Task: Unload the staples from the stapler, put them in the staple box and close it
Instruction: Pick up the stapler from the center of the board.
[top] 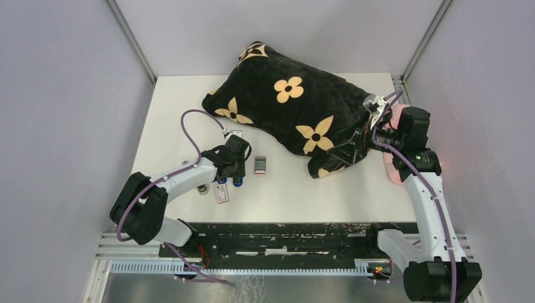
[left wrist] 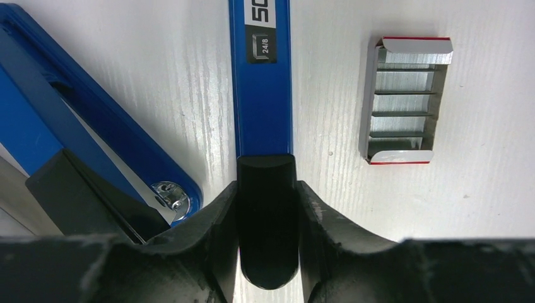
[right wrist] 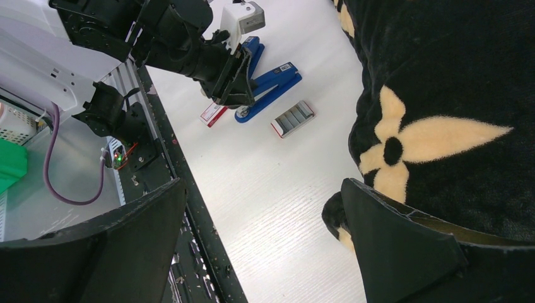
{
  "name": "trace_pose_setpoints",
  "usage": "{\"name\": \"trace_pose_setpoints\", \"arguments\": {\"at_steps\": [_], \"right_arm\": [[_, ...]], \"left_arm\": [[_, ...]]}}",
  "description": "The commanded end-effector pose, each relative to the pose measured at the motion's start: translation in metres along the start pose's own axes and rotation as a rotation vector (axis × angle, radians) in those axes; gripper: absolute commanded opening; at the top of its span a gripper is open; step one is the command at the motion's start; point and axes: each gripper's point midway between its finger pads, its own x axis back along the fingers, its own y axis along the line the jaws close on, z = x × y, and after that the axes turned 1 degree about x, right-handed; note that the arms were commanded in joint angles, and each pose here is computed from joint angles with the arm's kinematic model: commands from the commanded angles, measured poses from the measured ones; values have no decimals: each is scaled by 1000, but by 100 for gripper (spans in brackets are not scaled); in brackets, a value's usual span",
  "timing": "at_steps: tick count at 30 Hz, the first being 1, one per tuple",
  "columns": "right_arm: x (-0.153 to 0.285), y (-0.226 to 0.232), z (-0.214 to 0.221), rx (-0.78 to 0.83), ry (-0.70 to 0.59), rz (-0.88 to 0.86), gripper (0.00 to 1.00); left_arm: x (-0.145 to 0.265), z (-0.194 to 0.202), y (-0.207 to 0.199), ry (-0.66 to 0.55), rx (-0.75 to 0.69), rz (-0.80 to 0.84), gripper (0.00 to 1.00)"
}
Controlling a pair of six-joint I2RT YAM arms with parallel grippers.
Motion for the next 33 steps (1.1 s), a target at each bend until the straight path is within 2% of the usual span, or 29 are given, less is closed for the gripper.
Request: {"name": "trace_pose_setpoints", "arguments": {"at_steps": [1,2,4,6,7,14,22,33], "right_arm": [[0,1,-7,45,-20,-2,99],[0,1,-6,45,-19,-2,99],[0,1,-7,47,-20,-1,99],[0,0,-7,45,-20,-1,99],[0,0,-7,45,-20,-2,99],[-1,2,-6,44,-24,-20,99],[-2,7,-6,38,-34,-59,99],[-3,9,-6,28,-38,-81,99]], "left_arm": [[2,-13,0,-35,-29,-17,37],[2,-13,0,-36,-29,-21,29],[3,-15,1,-43,-26,-21,20],[7,-18,1,-58,-20,-16,5],[9,-19,1,-65,-19,-11,3],[33,-32,-4,-140,4,63,3],[71,-49,-27,-269,23,276,3],[101,-60,-44,-402,16,458,3]]}}
